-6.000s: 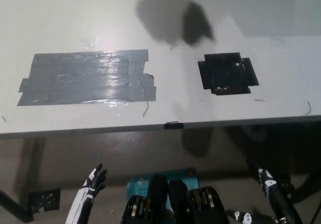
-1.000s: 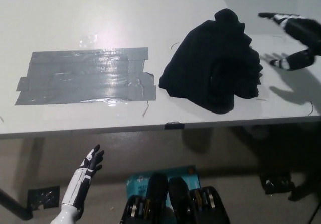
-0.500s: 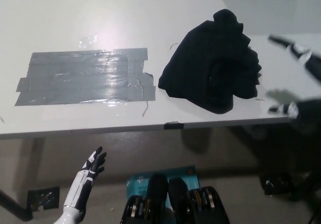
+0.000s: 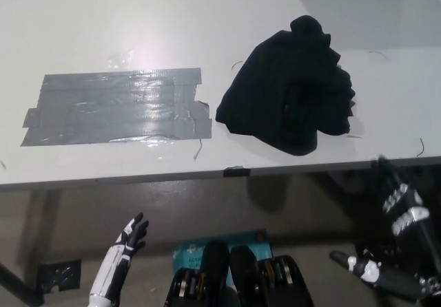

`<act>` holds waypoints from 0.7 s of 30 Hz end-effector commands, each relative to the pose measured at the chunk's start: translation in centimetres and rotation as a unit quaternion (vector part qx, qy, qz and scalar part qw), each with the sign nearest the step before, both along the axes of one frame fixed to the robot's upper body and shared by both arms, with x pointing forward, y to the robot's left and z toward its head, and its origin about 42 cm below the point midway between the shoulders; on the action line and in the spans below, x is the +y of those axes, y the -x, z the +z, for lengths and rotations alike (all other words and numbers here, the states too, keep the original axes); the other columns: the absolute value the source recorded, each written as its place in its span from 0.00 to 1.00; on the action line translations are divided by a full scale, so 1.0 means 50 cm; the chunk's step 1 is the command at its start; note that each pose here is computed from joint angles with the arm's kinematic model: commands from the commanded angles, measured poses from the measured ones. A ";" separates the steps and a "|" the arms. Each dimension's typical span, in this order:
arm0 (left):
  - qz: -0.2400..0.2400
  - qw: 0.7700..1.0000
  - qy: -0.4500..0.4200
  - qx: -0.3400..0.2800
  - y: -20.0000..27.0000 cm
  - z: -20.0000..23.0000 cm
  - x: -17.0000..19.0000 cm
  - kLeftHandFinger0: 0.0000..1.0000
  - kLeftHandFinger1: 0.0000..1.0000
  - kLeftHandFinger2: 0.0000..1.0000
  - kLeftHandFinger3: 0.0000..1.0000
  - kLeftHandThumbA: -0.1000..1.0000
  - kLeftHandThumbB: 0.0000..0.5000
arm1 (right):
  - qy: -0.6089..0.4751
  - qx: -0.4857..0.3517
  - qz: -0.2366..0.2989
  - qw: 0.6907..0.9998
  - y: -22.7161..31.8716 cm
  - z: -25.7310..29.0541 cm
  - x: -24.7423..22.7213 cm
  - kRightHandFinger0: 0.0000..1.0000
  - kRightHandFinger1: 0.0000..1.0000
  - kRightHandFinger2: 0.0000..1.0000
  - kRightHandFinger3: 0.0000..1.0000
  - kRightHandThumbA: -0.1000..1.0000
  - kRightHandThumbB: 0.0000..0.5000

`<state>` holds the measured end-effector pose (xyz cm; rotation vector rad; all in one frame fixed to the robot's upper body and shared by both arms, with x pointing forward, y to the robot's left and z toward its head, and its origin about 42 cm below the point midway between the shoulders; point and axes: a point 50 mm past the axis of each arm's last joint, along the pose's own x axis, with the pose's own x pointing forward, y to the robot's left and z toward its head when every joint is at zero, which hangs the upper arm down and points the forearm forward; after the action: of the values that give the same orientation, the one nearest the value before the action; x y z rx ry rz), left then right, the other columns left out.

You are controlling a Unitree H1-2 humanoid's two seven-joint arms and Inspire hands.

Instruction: A person hands a black t-shirt to the robot and rhe robot picks it up with its right hand and places it on the black spot on the desk infron tof it

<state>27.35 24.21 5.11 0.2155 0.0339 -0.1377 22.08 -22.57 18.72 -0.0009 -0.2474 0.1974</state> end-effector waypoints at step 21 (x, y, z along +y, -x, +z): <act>-0.022 0.995 0.000 -0.092 -0.095 0.086 -0.031 1.00 1.00 1.00 1.00 1.00 0.95 | 0.049 0.010 0.009 0.999 -0.102 -0.048 -0.015 1.00 1.00 1.00 1.00 1.00 0.27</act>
<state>31.69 22.34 8.46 0.2105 -0.0978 -0.1574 26.73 -23.05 15.48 -0.0495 -0.1713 0.2287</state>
